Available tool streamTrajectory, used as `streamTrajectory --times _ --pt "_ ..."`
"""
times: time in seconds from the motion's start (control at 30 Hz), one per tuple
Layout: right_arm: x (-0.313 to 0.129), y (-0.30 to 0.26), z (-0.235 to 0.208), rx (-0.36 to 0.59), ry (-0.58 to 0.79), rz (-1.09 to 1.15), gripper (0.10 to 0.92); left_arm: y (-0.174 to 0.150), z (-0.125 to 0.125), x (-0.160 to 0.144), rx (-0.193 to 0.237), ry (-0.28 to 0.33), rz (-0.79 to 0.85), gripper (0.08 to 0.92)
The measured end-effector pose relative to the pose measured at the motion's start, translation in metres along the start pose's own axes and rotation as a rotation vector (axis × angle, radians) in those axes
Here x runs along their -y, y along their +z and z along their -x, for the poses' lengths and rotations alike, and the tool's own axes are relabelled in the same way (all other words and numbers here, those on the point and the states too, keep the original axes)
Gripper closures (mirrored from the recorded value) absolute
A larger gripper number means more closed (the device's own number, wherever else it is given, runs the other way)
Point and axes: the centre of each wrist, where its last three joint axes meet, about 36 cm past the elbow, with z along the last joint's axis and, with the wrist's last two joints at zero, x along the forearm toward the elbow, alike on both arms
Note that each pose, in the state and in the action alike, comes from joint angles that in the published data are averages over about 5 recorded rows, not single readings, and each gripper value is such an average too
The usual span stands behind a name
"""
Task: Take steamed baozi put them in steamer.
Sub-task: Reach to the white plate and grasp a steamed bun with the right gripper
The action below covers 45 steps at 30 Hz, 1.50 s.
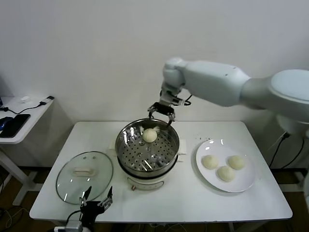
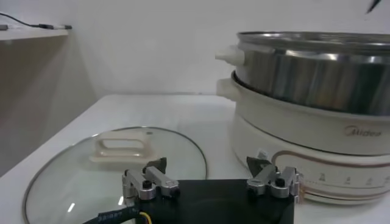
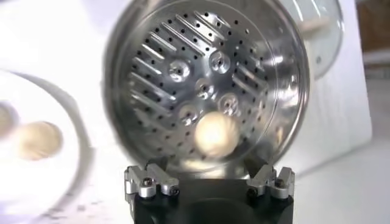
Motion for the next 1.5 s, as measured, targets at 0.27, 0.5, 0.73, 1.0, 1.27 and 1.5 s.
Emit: streamTrajectory --times 0.27,0.5,0.73,1.0,1.27,1.5 --pt "-0.121 0.040 0.001 -0.039 -0.022 0.439 0.200 -0.004 0.004 -0.004 0.015 -0.007 -0.007 0.177" --pt "-0.196 0.046 0.044 -0.044 -0.034 0.722 0.200 -0.003 0.005 -0.008 0.016 -0.015 -0.005 0.177" --pt "-0.231 0.045 0.097 -0.048 -0.048 0.887 0.200 -0.001 0.001 -0.008 0.005 -0.016 -0.005 0.177" --pt "-0.245 0.045 0.148 -0.067 -0.056 0.980 0.200 0.003 -0.002 -0.007 -0.008 -0.019 -0.002 0.177" --pt "-0.250 0.040 0.188 -0.090 -0.063 1.022 0.200 0.008 -0.004 -0.007 -0.019 -0.020 0.006 0.177" --pt "-0.250 0.032 0.213 -0.094 -0.061 1.040 0.202 0.009 -0.004 -0.006 -0.020 -0.018 0.009 0.177"
